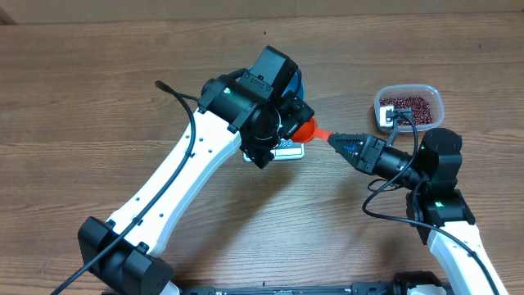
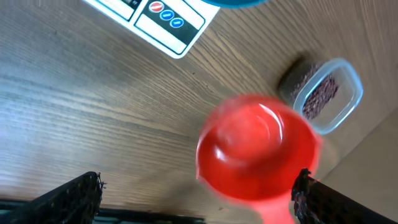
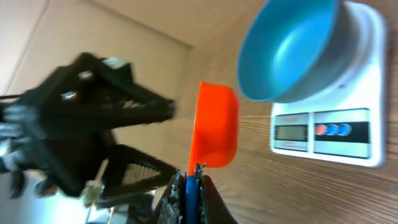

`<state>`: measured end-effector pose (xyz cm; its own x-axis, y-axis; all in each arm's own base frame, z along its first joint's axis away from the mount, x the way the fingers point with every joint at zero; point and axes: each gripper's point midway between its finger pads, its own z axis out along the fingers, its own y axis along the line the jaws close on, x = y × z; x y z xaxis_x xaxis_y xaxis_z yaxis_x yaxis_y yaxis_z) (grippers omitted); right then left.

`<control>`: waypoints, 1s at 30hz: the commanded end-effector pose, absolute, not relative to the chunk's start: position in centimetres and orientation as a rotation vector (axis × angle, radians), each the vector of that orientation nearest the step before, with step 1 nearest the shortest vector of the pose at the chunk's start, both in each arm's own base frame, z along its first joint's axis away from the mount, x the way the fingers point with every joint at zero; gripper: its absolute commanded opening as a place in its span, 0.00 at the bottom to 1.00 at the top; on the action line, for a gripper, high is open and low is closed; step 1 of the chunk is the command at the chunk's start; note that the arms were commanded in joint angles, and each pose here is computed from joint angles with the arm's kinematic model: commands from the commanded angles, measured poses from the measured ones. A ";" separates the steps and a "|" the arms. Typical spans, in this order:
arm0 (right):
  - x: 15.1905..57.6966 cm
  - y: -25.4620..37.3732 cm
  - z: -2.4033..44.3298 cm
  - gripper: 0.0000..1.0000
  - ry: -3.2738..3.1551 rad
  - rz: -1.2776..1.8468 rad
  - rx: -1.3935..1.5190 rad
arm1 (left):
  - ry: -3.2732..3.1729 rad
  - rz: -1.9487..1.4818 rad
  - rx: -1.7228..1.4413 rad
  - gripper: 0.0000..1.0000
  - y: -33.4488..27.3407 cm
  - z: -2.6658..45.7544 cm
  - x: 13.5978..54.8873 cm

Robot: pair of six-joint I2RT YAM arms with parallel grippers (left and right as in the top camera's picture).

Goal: Scoop item into bowl and weigh 150g on scale

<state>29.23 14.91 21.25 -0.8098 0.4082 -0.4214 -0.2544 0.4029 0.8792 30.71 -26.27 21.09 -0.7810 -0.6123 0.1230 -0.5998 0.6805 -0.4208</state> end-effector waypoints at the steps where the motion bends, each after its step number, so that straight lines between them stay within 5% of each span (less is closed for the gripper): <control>1: 30.6 13.9 21.2 0.04 2.055 1.315 0.158 | 2.875 -0.723 -0.791 0.99 -26.6 22.1 30.7; 13: 30.9 8.2 17.1 0.04 2.263 1.003 0.503 | 2.856 -0.718 -0.432 1.00 -26.7 22.6 31.8; 25: 29.8 4.4 14.8 0.04 2.369 0.717 0.669 | 2.762 -0.433 0.327 0.99 -24.6 22.0 32.6; 29: 29.4 3.6 14.2 0.04 2.392 0.647 0.691 | 2.733 -0.391 0.510 0.79 -24.5 21.8 32.4; 30: 29.3 3.4 14.2 0.04 2.398 0.634 0.699 | 2.725 -0.388 0.534 0.64 -24.5 21.8 32.4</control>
<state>28.47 4.76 12.80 -0.7412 0.5967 -0.3075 0.3307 0.7233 0.6062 31.80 -24.78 20.76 -0.9432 0.1527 -0.2952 0.2351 0.9344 -0.2678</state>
